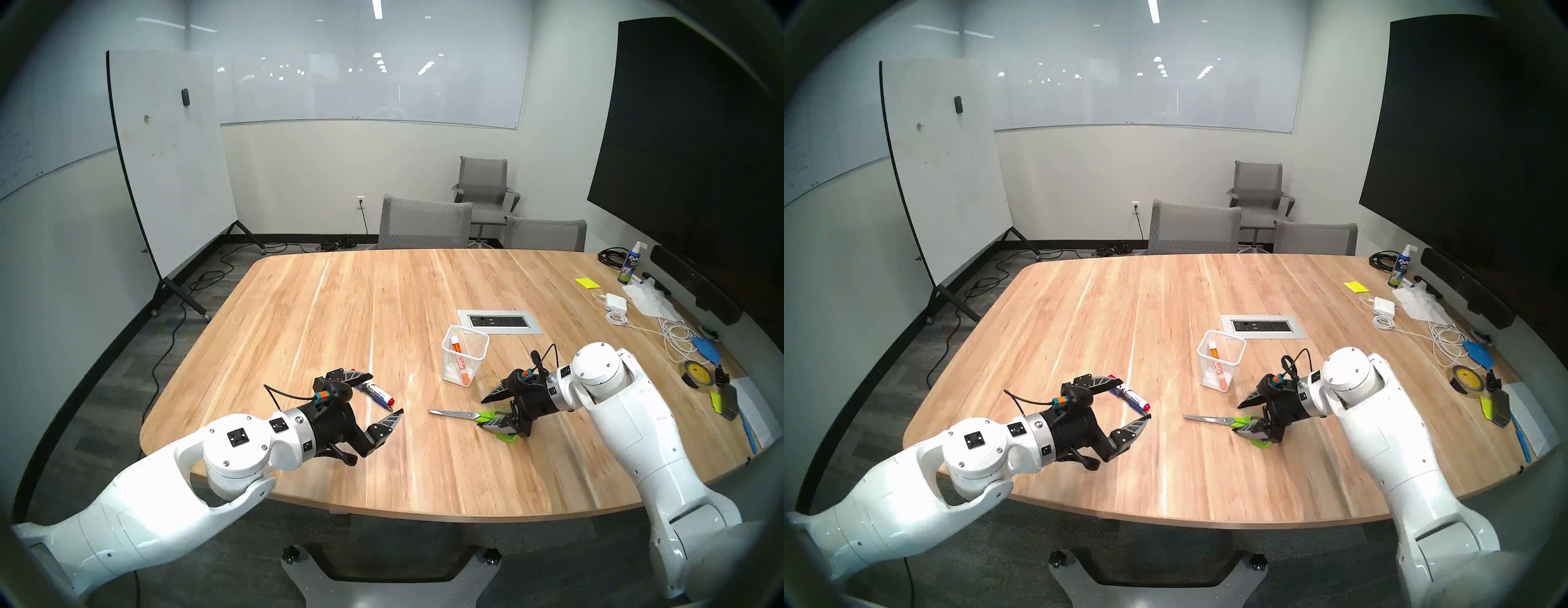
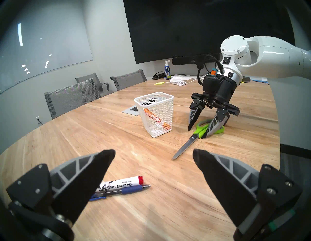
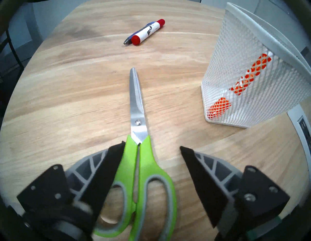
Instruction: Place the pen, the marker, and the scissors into the pen holder
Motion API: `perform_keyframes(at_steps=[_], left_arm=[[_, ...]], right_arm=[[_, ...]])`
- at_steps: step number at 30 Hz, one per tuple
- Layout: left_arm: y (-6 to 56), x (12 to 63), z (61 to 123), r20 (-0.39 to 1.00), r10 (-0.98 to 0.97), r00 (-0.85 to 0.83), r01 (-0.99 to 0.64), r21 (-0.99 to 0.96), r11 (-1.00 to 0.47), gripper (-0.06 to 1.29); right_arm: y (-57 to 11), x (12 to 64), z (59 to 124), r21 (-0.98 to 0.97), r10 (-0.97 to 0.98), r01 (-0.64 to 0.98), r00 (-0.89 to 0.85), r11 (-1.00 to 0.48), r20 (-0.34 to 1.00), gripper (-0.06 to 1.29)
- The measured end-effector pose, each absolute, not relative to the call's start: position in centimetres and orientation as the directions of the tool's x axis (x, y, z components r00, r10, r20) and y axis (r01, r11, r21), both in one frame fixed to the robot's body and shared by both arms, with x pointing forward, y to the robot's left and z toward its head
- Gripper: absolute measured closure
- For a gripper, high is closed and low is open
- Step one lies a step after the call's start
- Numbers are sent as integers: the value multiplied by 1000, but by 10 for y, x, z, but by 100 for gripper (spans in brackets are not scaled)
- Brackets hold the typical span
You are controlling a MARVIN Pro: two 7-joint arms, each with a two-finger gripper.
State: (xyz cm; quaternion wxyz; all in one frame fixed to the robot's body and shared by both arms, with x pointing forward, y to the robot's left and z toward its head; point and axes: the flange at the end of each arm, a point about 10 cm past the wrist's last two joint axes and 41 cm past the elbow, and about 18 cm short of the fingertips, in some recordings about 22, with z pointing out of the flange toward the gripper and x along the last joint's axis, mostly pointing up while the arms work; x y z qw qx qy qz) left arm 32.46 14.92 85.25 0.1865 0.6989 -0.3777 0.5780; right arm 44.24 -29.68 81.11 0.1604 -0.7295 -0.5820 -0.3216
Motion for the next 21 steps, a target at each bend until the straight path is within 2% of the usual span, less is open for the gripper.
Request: perform_keyframes(at_steps=[2, 4, 5, 6, 7, 12, 15, 21], left_arm=[[149, 325, 852, 949, -312, 46, -744, -176, -645, -2], [149, 325, 852, 949, -312, 46, -744, -176, -645, -2], [149, 325, 852, 949, -312, 46, -744, -176, -645, -2], [149, 325, 852, 949, -312, 46, -744, -176, -645, -2], [149, 325, 852, 949, -312, 46, -744, -176, -645, -2], [149, 325, 852, 949, -312, 46, -744, -176, -645, -2], [149, 325, 852, 949, -312, 46, -744, -176, -645, -2], [149, 325, 852, 949, -312, 46, -744, -176, -645, -2]], right_arm=[[-297, 443, 811, 146, 747, 952, 110, -268, 655, 16], [-297, 443, 811, 150, 748, 952, 106, -267, 655, 29], [-298, 443, 811, 152, 748, 952, 104, -266, 655, 49], [-298, 443, 812, 153, 748, 952, 103, -266, 655, 56], [-298, 443, 812, 156, 748, 952, 101, -265, 656, 71], [-299, 443, 812, 164, 748, 951, 95, -264, 657, 84], [-300, 442, 812, 168, 746, 950, 91, -264, 659, 98], [-303, 439, 812, 171, 735, 947, 90, -272, 672, 99]])
